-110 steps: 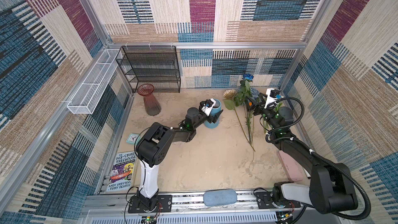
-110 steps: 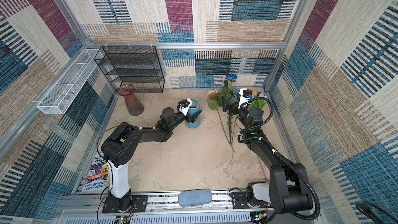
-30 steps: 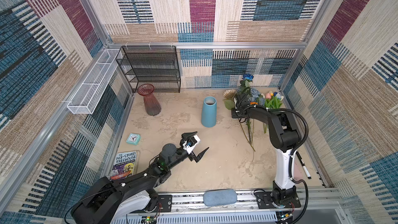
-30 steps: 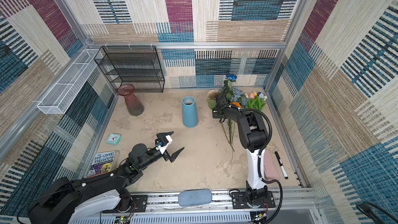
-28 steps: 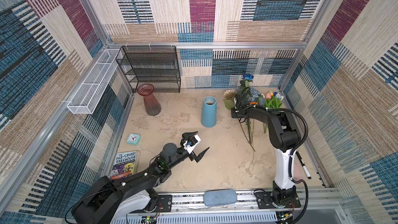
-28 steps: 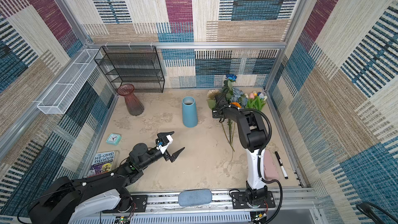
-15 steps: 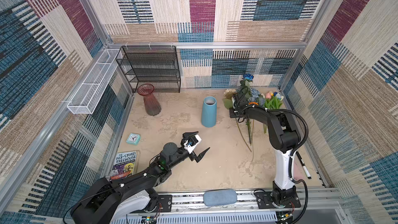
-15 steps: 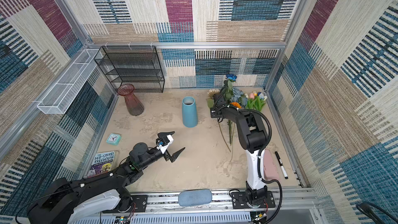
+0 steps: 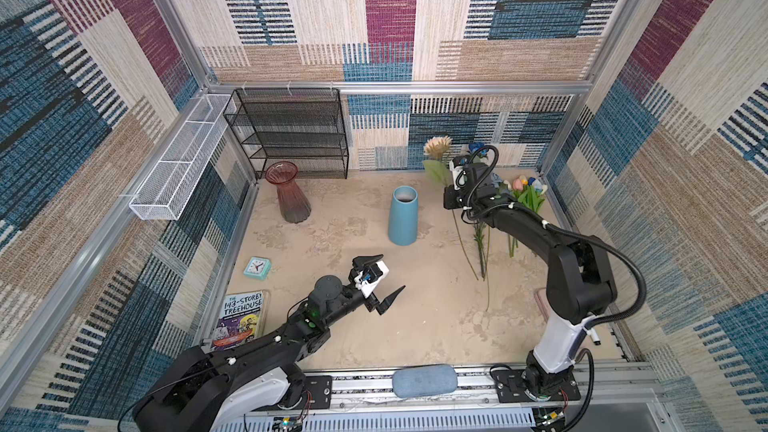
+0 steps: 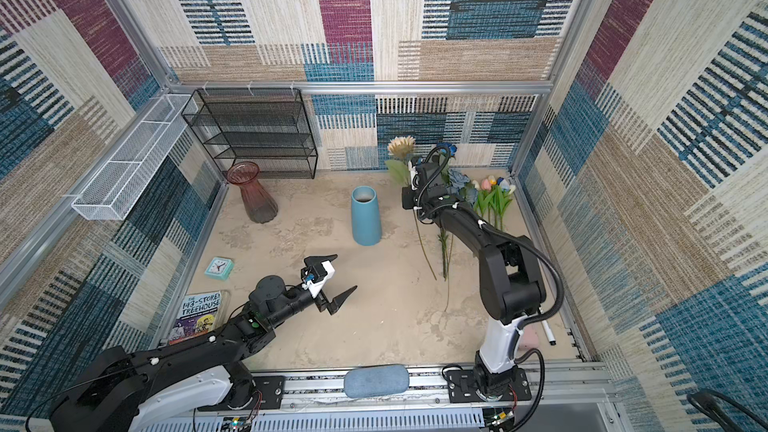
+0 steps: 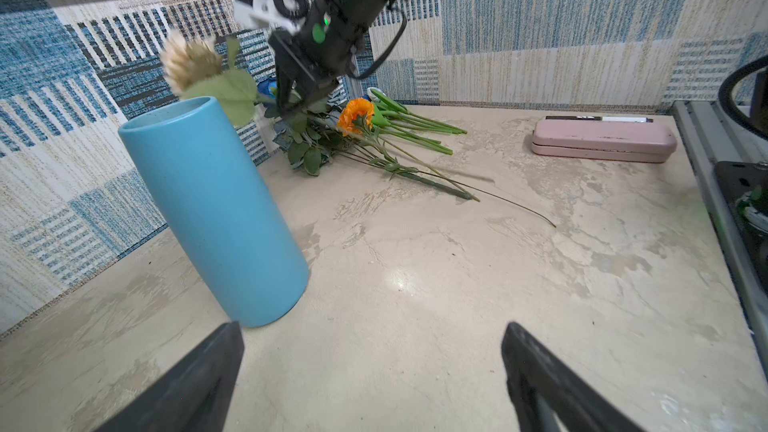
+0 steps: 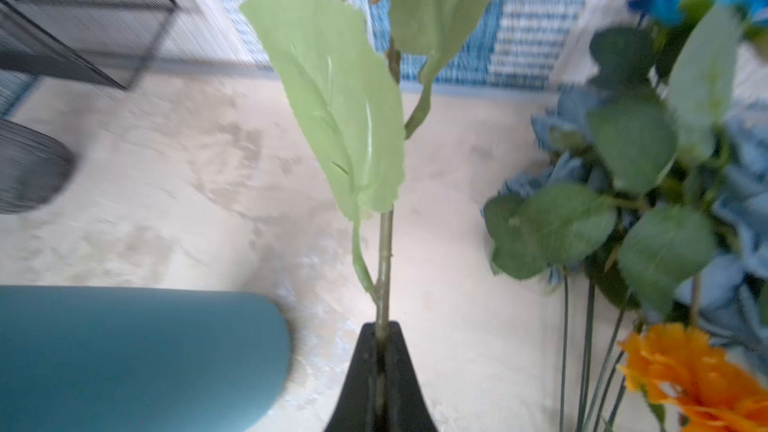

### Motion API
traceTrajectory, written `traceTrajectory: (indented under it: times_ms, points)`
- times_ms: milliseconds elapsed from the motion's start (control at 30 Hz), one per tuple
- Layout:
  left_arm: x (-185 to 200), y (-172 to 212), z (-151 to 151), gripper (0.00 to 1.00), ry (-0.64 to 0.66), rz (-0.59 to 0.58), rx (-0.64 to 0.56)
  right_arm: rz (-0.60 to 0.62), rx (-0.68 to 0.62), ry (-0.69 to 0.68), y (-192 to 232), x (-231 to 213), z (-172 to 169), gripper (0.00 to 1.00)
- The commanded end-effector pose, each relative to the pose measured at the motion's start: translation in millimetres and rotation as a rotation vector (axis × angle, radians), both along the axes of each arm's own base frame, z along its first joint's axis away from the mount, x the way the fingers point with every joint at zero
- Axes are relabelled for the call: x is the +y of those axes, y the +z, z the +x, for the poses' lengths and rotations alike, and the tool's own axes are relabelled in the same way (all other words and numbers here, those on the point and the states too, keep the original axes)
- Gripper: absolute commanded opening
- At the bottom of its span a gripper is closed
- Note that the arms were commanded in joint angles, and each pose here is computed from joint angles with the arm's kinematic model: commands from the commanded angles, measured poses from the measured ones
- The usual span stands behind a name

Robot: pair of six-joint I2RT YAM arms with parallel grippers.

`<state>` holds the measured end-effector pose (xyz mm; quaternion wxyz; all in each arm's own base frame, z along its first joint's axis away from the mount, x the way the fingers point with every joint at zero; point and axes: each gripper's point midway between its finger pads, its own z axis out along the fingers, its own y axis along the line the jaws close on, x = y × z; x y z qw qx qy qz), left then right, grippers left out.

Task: Arrange the flowers into the vase
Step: 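Lift the cream flower and carry it above the light-blue vase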

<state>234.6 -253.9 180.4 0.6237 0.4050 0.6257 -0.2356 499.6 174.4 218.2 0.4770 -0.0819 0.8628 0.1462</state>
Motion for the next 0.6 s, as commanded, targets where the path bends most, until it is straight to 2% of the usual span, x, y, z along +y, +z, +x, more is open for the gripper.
traceTrajectory:
  times_ms: [0, 100, 267, 433, 567]
  points:
    - [-0.4, 6.9, -0.4, 1.0, -0.005, -0.013, -0.041, 0.174, -0.256, 0.128, 94.0, 23.9, -8.9, 0.0]
    - [-0.6, 7.8, -0.7, 0.99, -0.005, -0.016, -0.036, 0.276, -0.417, 0.286, 160.6, 44.4, -29.7, 0.0]
    - [-0.3, 7.9, -0.6, 0.99, -0.004, -0.018, -0.038, 0.453, -0.649, 0.457, 238.2, 61.0, -60.1, 0.0]
    - [2.1, 8.4, -0.1, 0.99, 0.01, -0.007, -0.05, 0.596, -0.792, 0.576, 286.3, 71.6, -73.5, 0.0]
    - [2.9, 9.2, -1.5, 0.99, 0.009, -0.007, -0.048, 0.623, -0.835, 0.641, 312.9, 93.6, -70.0, 0.0]
